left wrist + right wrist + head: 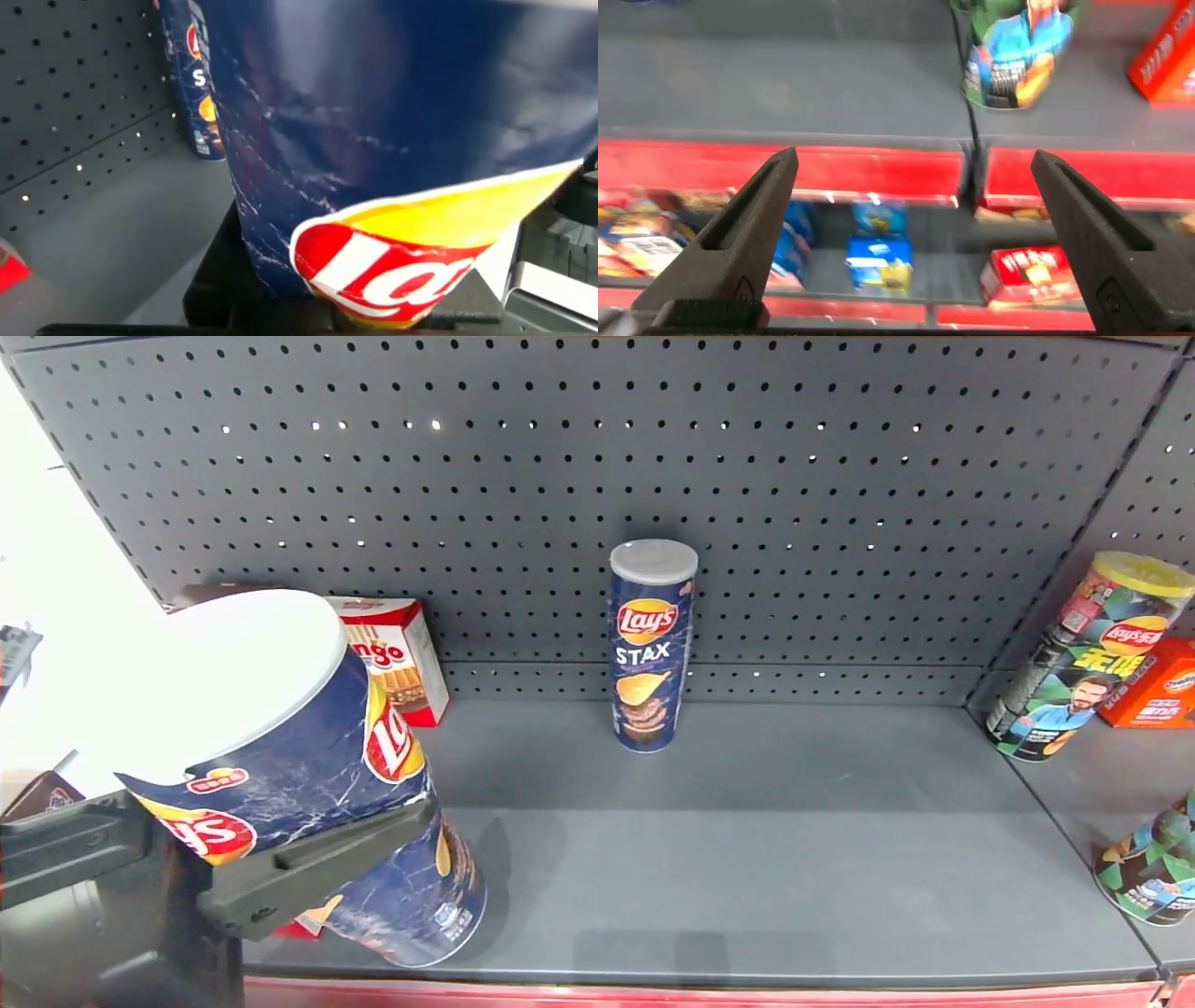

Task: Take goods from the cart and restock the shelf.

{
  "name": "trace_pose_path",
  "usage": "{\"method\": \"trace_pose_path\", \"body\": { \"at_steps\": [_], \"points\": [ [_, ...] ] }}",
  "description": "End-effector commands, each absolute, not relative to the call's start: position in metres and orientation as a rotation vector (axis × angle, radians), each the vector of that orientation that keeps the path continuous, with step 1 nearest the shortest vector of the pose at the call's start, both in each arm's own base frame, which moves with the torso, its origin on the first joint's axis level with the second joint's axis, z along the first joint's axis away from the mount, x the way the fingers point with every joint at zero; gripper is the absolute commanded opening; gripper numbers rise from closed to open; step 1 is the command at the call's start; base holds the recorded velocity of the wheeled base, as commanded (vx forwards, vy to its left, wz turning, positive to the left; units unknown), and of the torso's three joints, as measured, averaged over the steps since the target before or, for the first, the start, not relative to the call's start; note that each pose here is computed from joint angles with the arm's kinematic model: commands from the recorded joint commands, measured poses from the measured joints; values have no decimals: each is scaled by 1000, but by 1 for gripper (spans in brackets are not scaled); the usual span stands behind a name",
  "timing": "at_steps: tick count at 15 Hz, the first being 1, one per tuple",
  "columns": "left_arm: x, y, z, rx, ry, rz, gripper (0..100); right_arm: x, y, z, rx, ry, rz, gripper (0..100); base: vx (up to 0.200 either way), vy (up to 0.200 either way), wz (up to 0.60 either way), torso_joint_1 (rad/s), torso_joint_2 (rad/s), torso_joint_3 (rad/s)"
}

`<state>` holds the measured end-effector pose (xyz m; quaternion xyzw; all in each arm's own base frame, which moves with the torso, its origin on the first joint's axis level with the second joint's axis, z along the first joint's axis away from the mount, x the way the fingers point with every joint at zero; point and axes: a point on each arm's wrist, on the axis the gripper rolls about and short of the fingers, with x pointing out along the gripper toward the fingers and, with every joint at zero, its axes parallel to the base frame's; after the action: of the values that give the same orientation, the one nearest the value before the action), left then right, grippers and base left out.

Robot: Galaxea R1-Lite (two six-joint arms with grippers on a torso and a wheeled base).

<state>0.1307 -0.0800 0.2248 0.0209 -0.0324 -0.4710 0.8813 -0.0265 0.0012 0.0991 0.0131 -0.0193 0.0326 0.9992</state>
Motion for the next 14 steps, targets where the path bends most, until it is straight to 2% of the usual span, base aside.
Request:
{"method": "trace_pose_path", "body": {
  "at_steps": [1, 4, 7, 8, 10, 14],
  "points": [
    [136, -83, 222, 44, -49, -984, 0, -20, 5, 171, -44, -36, 237, 100, 0, 0, 0, 0, 0, 0],
    [145, -88, 216, 43, -8, -991, 0, -18, 7, 178, -70, 5, 352, 100, 0, 0, 0, 0, 0, 0],
    [151, -95, 217, 39, -15, -1011, 0, 12, 9, 229, -109, 24, 415, 100, 0, 0, 0, 0, 0, 0],
    [153, -97, 215, 39, -7, -1013, 0, 31, 10, 258, -117, 20, 436, 100, 0, 0, 0, 0, 0, 0],
    [155, -98, 214, 41, -3, -1013, 0, 59, 17, 280, -172, 21, 531, 100, 0, 0, 0, 0, 0, 0],
    [155, -98, 214, 39, -7, -1009, 0, 117, 45, 274, -198, 71, 660, 100, 0, 0, 0, 0, 0, 0]
  ]
}}
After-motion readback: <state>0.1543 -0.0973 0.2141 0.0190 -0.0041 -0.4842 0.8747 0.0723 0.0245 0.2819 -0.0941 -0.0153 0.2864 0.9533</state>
